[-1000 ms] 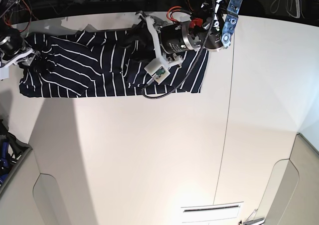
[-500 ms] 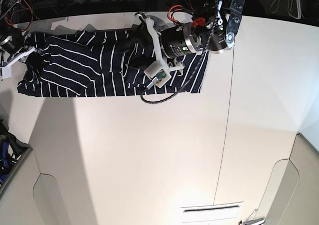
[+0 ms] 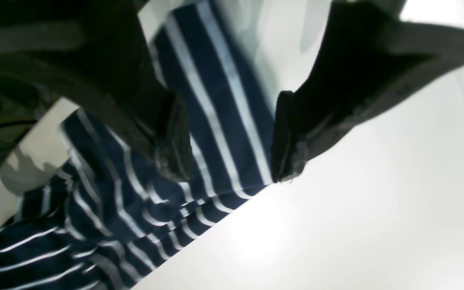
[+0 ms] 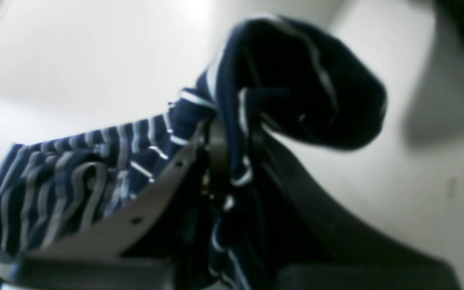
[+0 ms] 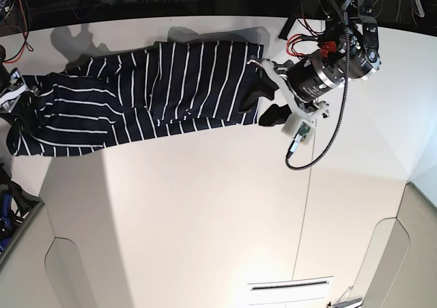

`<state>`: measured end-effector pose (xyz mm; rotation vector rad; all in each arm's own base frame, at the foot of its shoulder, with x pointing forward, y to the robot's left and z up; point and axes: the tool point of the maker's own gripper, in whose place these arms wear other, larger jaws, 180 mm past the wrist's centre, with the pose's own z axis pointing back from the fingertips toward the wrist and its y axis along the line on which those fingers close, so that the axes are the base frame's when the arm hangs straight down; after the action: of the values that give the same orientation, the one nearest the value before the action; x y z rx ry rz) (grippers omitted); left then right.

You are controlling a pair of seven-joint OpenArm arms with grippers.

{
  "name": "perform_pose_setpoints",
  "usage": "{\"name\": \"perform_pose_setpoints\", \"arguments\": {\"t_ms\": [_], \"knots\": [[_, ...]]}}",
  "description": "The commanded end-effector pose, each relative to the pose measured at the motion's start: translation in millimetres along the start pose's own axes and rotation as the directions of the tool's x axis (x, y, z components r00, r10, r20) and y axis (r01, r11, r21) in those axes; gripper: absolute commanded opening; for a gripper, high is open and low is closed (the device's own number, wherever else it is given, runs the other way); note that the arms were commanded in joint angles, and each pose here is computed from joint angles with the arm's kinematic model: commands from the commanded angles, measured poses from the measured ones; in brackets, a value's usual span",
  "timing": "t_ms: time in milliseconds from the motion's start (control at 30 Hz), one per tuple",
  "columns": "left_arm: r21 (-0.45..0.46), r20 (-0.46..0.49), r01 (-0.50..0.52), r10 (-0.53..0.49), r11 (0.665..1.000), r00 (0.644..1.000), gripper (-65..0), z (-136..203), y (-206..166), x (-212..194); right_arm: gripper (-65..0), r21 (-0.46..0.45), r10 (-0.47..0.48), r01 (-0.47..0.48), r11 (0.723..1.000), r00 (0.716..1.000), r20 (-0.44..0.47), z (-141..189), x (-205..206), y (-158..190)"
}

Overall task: Fold the T-shirt properly
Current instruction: 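Fold the strip end with the left gripper toward the right gripper, then fold the other strip end with the right gripper over the stack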

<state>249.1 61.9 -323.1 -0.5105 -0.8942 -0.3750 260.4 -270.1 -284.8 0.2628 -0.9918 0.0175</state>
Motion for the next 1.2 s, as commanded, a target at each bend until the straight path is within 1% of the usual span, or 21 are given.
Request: {"name": "perform_pose_setpoints", "arguments": {"t_ms": [0, 67, 133, 200, 267, 333, 467, 567, 633, 700, 800, 867, 900, 1000, 1067, 1100, 1167], "knots": [[-0.012, 0.047, -0.002, 0.003, 1.0, 0.999, -30.2, 4, -3, 11, -65.0, 0.025, 0.057, -0.058, 0.998, 0.996, 0.062, 4, 23, 11], [-0.005, 0.045, -0.017, 0.017, 1.0, 0.999, -30.2, 7, 0, 7, -65.0, 0.065, 0.121, -0.126, 0.99, 0.989, 0.083, 4, 34, 35], [-0.003, 0.04, -0.022, 0.022, 1.0, 0.999, -30.2, 7, 0, 5, -65.0, 0.123, 0.181, -0.192, 0.974, 0.979, 0.098, 1, 39, 64], [-0.004, 0.036, -0.025, 0.025, 1.0, 0.999, -30.2, 8, -1, 3, -65.0, 0.181, 0.258, -0.272, 0.945, 0.961, 0.098, -3, 39, 96], [-0.004, 0.032, -0.028, 0.028, 1.0, 0.999, -30.2, 8, -1, 1, -65.0, 0.244, 0.331, -0.344, 0.907, 0.939, 0.094, -7, 33, 128], [-0.003, 0.028, -0.027, 0.027, 1.0, 0.999, -30.2, 8, -1, 0, -65.0, 0.293, 0.39, -0.394, 0.871, 0.918, 0.074, -13, 20, 153], [0.032, 0.036, -0.036, 0.035, 0.999, 0.999, -30.2, 13, 11, 1, -65.0, 0.382, 0.452, -0.428, 0.819, 0.892, 0.031, -26, -10, 192], [0.089, 0.051, -0.054, 0.049, 0.995, 0.997, -30.2, 23, 30, 2, -65.0, 0.448, 0.475, -0.436, 0.781, 0.879, 0.026, -32, -30, 222], [0.125, 0.066, -0.07, 0.062, 0.99, 0.996, -30.2, 31, 42, 3, -65.0, 0.493, 0.488, -0.441, 0.75, 0.872, 0.037, -35, -41, 241], [0.147, 0.089, -0.094, 0.081, 0.985, 0.993, -30.2, 39, 51, 6, -63.6, 0.521, 0.496, -0.445, 0.729, 0.867, 0.046, -39, -51, 255], [0.161, 0.12, -0.127, 0.109, 0.979, 0.987, -30.2, 48, 60, 9, -61.9, 0.569, 0.526, -0.45, 0.688, 0.85, 0.036, -47, -68, 274], [0.165, 0.117, -0.142, 0.123, 0.976, 0.985, -30.2, 51, 63, 7, -57.8, 0.596, 0.56, -0.464, 0.655, 0.828, 0.028, -52, -79, 285], [0.166, 0.111, -0.149, 0.131, 0.975, 0.985, -30.2, 53, 64, 5, -53.7, 0.606, 0.578, -0.473, 0.64, 0.816, 0.027, -55, -83, 289], [0.163, 0.12, -0.166, 0.147, 0.973, 0.982, -30.2, 56, 66, 6, -37.2, 0.635, 0.627, -0.503, 0.586, 0.778, 0.038, -58, -94, 303], [0.159, 0.138, -0.178, 0.157, 0.971, 0.978, -30.2, 59, 67, 8, -29.7, 0.657, 0.643, -0.51, 0.555, 0.764, 0.049, -56, -100, 312], [0.158, 0.146, -0.184, 0.162, 0.97, 0.976, -30.2, 60, 68, 10, -28.1, 0.667, 0.647, -0.51, 0.543, 0.76, 0.054, -54, -102, 317], [0.166, 0.161, -0.194, 0.168, 0.967, 0.973, -30.2, 64, 72, 11, -27.9, 0.689, 0.653, -0.509, 0.516, 0.754, 0.069, -49, -107, 326]]}}
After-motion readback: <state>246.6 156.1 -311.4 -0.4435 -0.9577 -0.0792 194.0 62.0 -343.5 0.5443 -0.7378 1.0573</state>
